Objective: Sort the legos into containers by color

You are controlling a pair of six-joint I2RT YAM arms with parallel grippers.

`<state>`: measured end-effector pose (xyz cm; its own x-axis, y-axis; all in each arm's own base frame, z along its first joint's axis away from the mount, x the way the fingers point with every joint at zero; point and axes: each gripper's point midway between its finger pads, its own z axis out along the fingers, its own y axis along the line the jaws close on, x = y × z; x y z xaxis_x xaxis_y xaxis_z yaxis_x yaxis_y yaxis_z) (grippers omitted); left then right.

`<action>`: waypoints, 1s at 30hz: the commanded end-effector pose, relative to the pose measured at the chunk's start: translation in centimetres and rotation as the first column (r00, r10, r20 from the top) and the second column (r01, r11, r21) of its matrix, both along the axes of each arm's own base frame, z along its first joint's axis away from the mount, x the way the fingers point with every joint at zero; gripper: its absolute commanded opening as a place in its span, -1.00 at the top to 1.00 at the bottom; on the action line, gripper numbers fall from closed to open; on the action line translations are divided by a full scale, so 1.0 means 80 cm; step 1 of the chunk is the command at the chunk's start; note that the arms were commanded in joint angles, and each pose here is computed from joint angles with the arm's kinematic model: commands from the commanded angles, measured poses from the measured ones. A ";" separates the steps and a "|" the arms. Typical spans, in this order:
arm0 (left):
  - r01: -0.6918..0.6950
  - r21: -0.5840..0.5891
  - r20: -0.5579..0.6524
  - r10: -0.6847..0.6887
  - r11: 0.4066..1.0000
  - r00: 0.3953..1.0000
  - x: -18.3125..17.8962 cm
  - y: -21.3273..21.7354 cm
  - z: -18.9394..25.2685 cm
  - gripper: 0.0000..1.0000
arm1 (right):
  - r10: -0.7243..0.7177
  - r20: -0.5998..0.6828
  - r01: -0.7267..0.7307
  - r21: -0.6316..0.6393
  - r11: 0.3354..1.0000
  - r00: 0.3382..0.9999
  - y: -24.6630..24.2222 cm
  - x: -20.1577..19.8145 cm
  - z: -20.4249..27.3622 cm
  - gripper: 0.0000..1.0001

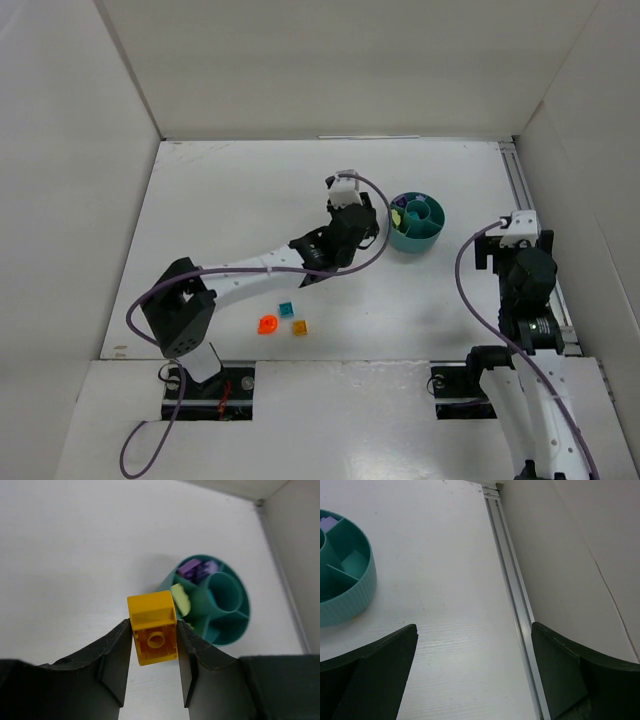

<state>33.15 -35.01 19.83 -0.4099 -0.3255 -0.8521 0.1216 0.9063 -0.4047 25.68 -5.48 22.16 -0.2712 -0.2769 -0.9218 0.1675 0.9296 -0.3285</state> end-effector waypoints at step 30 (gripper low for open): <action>0.018 -0.065 0.483 0.016 0.998 0.876 0.019 -0.174 0.049 0.35 | -0.127 0.047 0.123 0.069 0.990 0.991 -0.017 -0.027 -0.013 -0.99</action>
